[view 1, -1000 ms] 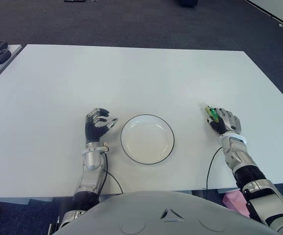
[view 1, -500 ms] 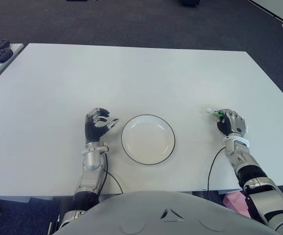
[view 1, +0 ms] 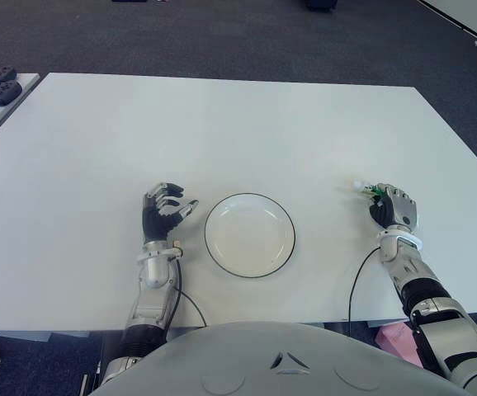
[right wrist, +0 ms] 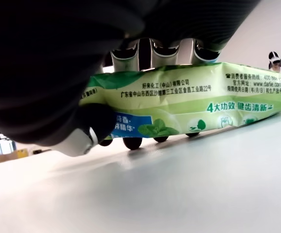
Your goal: Put the toothpaste on the table into the plate.
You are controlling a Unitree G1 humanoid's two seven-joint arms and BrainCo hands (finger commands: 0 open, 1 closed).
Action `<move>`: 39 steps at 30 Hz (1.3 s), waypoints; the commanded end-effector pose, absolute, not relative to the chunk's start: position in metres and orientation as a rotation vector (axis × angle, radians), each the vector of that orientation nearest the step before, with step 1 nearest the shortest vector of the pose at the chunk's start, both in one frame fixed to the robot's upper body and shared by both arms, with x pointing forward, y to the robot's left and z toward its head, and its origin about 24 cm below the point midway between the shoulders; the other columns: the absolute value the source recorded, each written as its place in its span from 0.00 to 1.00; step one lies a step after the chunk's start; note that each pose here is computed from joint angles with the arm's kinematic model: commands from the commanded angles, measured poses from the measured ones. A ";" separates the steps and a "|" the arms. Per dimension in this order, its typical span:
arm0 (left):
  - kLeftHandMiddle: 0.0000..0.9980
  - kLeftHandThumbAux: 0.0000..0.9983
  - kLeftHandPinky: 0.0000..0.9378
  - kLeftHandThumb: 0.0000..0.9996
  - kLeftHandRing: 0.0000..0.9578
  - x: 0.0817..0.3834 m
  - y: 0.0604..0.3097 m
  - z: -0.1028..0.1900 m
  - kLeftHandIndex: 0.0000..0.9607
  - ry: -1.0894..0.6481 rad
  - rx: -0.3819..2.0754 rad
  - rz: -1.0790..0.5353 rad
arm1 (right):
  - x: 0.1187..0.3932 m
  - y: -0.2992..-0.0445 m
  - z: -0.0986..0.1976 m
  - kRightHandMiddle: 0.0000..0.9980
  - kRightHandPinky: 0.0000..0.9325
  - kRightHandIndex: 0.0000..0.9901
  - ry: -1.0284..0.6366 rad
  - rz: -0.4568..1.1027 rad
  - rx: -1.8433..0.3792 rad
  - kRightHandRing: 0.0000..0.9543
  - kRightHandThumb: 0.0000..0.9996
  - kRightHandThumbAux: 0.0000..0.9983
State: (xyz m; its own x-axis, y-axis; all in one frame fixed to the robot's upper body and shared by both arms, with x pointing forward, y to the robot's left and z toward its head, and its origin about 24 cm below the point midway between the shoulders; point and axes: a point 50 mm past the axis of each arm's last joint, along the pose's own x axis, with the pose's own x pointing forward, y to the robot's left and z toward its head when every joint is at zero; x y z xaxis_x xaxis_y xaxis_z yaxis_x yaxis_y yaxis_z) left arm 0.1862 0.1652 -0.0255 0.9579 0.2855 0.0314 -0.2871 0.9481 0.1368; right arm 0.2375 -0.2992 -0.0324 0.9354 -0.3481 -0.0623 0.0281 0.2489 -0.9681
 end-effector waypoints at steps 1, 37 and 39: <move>0.49 1.00 0.57 0.02 0.54 0.177 0.167 -0.036 0.51 0.051 0.149 0.274 | 0.198 -0.284 -0.078 0.48 0.69 0.44 0.495 -0.147 -1.240 0.65 0.83 0.67; 0.49 1.00 0.51 0.00 0.51 0.178 0.172 -0.039 0.49 0.081 0.139 0.282 | 0.219 -0.246 0.003 0.57 0.86 0.42 -0.020 -0.335 -0.954 0.82 0.84 0.68; 0.49 1.00 0.51 0.00 0.51 0.178 0.172 -0.040 0.48 0.085 0.142 0.284 | 0.219 -0.239 0.012 0.57 0.86 0.42 -0.100 -0.327 -0.935 0.83 0.84 0.68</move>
State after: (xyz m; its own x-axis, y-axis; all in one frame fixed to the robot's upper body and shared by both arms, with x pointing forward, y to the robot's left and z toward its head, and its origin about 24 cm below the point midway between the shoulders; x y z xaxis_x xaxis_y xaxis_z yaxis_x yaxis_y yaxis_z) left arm 0.1862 0.1702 -0.0267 0.9617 0.2739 0.0088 -0.2727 0.9534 0.1291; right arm 0.2147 -0.2510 -0.0041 0.9484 -0.2902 0.1277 0.2655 0.5069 -0.8201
